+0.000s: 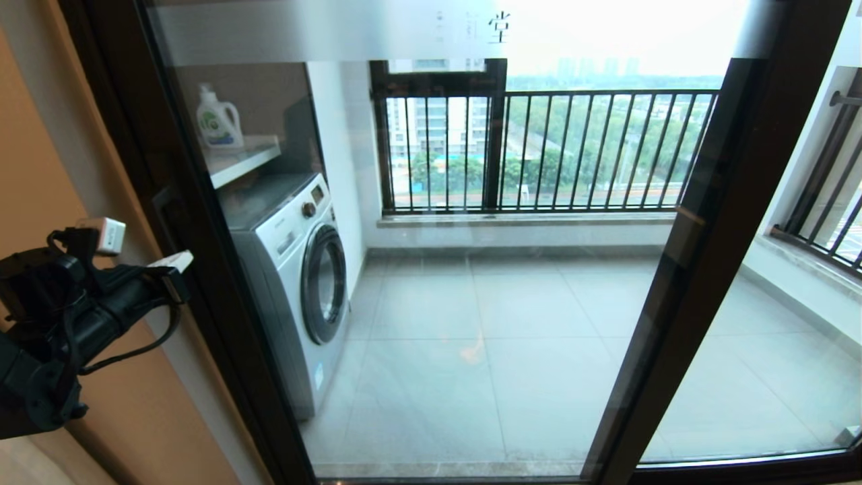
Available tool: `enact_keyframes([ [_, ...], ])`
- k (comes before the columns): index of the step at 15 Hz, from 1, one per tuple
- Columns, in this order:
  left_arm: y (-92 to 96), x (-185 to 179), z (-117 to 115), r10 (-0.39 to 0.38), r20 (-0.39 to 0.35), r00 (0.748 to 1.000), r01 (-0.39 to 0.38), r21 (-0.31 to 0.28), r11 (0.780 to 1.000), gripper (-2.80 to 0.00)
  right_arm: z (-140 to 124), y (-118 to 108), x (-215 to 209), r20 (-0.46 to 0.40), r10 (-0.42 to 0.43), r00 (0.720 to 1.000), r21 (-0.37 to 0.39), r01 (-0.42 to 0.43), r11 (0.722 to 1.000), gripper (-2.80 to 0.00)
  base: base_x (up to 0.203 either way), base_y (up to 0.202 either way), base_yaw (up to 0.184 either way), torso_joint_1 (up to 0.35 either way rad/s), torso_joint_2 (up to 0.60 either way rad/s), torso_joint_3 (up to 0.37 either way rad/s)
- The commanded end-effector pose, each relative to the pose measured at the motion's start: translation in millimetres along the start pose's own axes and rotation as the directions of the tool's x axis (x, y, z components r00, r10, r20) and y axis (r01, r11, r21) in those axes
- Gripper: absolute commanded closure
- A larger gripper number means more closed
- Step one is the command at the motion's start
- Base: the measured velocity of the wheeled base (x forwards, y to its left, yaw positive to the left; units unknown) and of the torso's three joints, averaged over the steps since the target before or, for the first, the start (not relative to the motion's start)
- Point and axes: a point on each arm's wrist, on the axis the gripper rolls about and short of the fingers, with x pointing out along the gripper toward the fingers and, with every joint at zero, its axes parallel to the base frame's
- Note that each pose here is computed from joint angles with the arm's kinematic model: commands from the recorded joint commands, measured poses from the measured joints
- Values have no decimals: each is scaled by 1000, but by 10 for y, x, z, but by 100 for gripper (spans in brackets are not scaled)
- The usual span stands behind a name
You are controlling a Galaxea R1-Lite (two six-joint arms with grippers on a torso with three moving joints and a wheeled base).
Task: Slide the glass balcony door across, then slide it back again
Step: Open the slid door
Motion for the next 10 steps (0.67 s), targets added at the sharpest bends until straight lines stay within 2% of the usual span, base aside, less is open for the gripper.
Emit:
enact_keyframes([
  [1, 84, -17, 81, 21, 32, 999, -21, 11, 1000, 0, -33, 1, 9, -12, 1, 1000, 0, -1, 1000, 0, 0, 0, 0, 0, 0, 0],
  [5, 405, 170, 144, 86, 88, 992, -89, 27, 996, 0, -33, 1, 9, -12, 1, 1000, 0, -1, 1000, 0, 0, 0, 0, 0, 0, 0],
  [10, 495, 405, 109, 94, 88, 992, -96, 25, 995, 0, -33, 1, 9, -12, 1, 1000, -1, -1, 1000, 0, 0, 0, 0, 0, 0, 0],
])
